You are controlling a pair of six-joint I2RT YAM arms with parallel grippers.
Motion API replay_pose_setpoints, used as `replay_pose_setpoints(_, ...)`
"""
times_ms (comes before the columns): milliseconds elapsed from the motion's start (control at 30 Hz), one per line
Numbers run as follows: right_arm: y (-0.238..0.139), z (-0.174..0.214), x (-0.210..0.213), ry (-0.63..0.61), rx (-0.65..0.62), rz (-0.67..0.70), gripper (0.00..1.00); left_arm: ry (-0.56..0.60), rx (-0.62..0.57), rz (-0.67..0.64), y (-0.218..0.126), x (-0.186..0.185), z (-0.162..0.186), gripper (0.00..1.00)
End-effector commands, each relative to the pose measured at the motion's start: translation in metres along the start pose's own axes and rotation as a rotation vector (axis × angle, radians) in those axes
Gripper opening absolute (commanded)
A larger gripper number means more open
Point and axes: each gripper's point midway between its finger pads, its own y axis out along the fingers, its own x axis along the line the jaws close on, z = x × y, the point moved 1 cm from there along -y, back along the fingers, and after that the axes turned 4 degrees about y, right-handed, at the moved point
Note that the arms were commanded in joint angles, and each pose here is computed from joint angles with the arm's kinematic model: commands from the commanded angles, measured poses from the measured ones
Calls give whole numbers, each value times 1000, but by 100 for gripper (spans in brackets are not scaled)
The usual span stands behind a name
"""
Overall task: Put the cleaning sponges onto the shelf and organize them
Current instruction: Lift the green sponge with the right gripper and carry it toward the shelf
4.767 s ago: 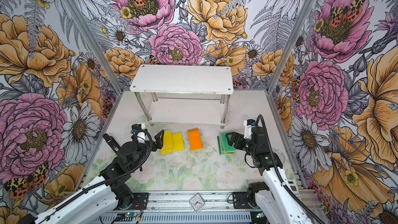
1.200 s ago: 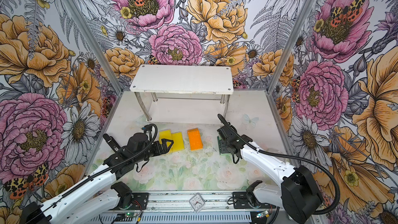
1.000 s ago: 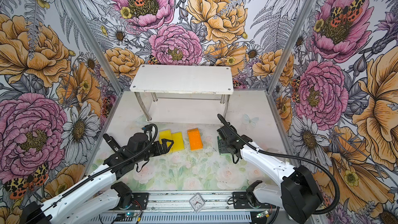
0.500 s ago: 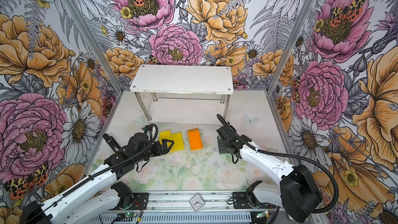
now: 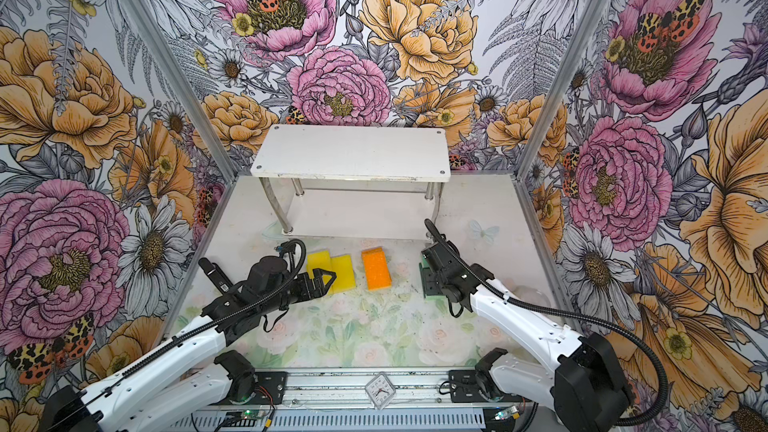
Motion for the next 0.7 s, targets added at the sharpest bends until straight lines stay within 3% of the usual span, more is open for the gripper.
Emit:
replay_pose_setpoints(0,-12,-13,10,31,-58,-53,62,-12,-2,22,1,-2,-1,99)
replay_pose_setpoints(667,-19,-58,59,95,-265,-125,61,-12,12,23,2,0,4,99)
